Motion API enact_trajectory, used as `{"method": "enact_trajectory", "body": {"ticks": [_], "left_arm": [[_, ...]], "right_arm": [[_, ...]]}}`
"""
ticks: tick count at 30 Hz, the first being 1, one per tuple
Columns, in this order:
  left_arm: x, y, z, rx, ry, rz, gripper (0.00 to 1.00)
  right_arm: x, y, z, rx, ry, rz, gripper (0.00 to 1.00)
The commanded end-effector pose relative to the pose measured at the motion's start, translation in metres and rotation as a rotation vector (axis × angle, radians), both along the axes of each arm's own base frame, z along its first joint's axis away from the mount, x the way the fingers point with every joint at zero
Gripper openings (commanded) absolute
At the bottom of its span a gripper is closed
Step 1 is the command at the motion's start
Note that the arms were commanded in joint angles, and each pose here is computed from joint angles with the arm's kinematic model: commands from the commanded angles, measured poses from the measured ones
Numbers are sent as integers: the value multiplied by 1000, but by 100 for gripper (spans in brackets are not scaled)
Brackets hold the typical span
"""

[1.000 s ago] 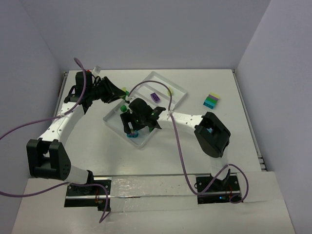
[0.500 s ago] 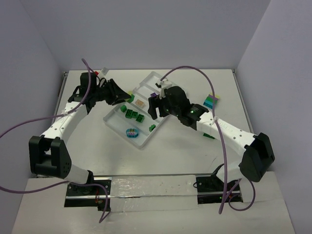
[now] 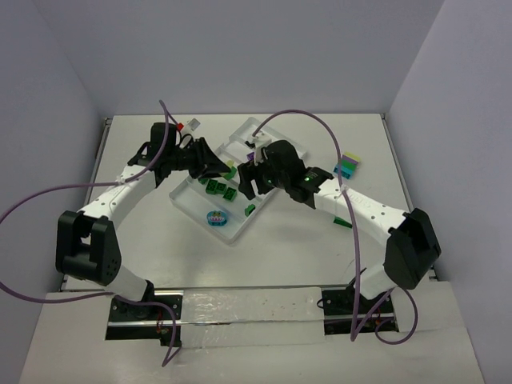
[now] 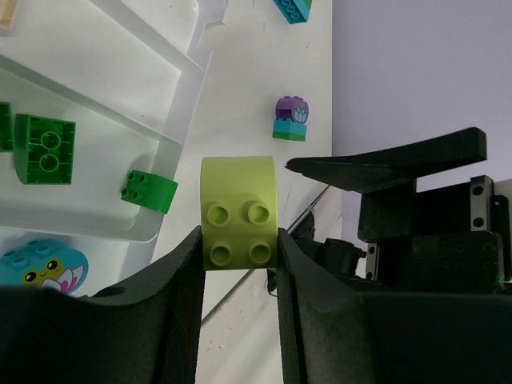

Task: Sort the legos into containers by color

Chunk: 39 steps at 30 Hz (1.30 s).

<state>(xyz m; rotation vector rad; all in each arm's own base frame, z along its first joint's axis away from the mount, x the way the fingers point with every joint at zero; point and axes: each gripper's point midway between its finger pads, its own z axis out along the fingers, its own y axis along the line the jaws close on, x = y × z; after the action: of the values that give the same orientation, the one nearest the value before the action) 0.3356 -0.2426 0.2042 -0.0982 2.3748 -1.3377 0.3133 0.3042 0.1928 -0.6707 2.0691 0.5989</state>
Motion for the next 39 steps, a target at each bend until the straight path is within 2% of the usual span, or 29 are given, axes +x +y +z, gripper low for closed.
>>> {"method": "enact_trajectory", "body": {"ticks": [1, 5, 10, 16, 20, 23, 24, 28, 39], "left_arm": [[-2, -13, 14, -34, -53, -52, 0], [-4, -19, 15, -36, -54, -71, 0], [-4, -21, 17, -45, -57, -82, 0], [-4, -23, 19, -45, -61, -86, 0], [-4, -23, 20, -51, -62, -89, 0], [-4, -24, 20, -54, -62, -90, 0], [-4, -23, 20, -53, -64, -88, 0], [-2, -22, 19, -42, -61, -69, 0], [20, 5, 31, -38, -99, 103, 0]], "right_arm": [[11, 26, 27, 71, -60, 74, 79], [15, 34, 25, 71, -66, 108, 78], [23, 44, 27, 80, -83, 116, 72], [27, 49, 31, 113, -93, 115, 60], [26, 51, 29, 115, -86, 120, 47], [26, 51, 27, 115, -84, 117, 43], [26, 50, 26, 116, -83, 116, 37], [24, 48, 22, 118, -80, 109, 2], [12, 32, -7, 91, -21, 83, 0]]}}
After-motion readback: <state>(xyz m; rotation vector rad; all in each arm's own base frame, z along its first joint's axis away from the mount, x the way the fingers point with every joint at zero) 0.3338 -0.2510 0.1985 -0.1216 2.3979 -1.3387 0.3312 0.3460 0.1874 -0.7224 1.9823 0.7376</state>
